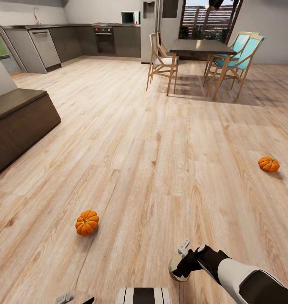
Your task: Place each of the two pumpkins and all three candles from the living room inside a cabinet in the living room (use any cabinet), then make sure every cabinet is closed, and position the cauldron so it is next to a table in the living room.
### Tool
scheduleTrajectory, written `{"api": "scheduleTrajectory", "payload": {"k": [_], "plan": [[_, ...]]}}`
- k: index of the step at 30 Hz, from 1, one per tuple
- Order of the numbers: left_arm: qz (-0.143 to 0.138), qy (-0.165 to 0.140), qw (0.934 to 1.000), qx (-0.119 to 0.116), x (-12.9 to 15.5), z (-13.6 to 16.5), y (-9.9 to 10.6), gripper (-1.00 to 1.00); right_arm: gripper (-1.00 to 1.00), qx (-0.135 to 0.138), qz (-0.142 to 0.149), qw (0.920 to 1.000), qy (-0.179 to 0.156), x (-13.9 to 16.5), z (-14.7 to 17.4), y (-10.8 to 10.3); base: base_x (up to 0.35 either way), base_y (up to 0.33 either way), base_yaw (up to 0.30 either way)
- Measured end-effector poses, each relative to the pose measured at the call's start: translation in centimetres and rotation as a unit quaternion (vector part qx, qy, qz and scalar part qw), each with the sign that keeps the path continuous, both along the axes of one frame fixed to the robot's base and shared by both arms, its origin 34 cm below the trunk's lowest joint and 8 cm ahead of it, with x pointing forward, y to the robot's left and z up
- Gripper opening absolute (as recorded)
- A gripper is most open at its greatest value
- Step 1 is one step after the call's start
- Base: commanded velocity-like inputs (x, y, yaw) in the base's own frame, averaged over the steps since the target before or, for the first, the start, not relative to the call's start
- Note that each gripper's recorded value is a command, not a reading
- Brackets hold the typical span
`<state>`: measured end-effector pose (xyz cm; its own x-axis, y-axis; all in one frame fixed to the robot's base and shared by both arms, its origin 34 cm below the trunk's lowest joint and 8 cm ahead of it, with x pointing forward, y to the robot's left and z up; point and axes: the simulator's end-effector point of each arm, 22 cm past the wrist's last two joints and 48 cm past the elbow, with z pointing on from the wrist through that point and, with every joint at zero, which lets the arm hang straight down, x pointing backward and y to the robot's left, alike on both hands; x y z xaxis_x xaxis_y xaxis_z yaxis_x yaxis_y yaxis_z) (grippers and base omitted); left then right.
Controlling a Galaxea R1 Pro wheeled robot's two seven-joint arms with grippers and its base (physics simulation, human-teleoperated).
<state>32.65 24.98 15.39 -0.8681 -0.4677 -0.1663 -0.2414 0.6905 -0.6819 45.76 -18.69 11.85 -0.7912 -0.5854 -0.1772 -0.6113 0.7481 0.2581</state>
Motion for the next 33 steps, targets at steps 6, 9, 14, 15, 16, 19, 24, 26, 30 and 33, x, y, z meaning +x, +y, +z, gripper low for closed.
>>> {"api": "scheduleTrajectory", "payload": {"k": [6,9,14,15,16,19,24,26,30,33], "plan": [[-0.004,-0.015,0.9997,-0.016,-0.1,1.3,2.0,1.0,1.0,0.0,0.0,1.0,0.0,0.0,0.0,0.0,0.0,0.0,0.0],[-0.002,-0.009,0.9997,-0.023,-1.0,1.4,2.5,1.0,1.0,0.0,0.001,1.0,0.004,-0.3,-0.3,0.0,0.0,0.0,0.0],[0.005,-0.004,0.9996,-0.026,-1.5,1.4,3.0,1.0,1.0,0.0,0.0,1.0,0.009,-0.6,-0.7,0.0,0.0,0.0,0.0],[0.006,-0.004,0.9996,-0.026,-1.5,1.4,3.0,1.0,1.0,0.0,0.0,1.0,0.009,-0.7,-0.7,0.0,0.0,0.0,0.0],[0.006,-0.004,0.9996,-0.026,-1.5,1.4,3.0,1.0,1.0,0.0,0.0,1.0,0.009,-0.6,-0.7,0.0,0.0,0.0,0.0],[0.007,0.001,0.9997,-0.025,-1.8,1.2,3.1,1.0,1.0,0.0,0.0,0.9999,0.013,-1.0,-1.0,0.0,0.0,0.0,0.0],[0.007,0.001,0.9997,-0.025,-1.8,1.2,3.1,1.0,1.0,0.0,0.0,0.9999,0.013,-0.9,-1.0,0.0,0.0,0.0,0.0],[0.007,0.001,0.9997,-0.025,-1.8,1.1,3.1,1.0,1.0,0.0,0.0,0.9999,0.013,-1.0,-1.0,0.0,0.0,0.0,0.0],[0.008,0.001,0.9997,-0.024,-1.8,1.1,3.1,1.0,1.0,0.0,0.0,0.9999,0.013,-1.0,-1.0,0.0,0.0,0.0,0.0],[0.008,0.007,0.9997,-0.024,-2.2,0.8,3.1,1.0,1.0,0.002,-0.005,0.9999,0.016,-1.1,-1.4,0.1,0.0,0.0,0.0]]}}
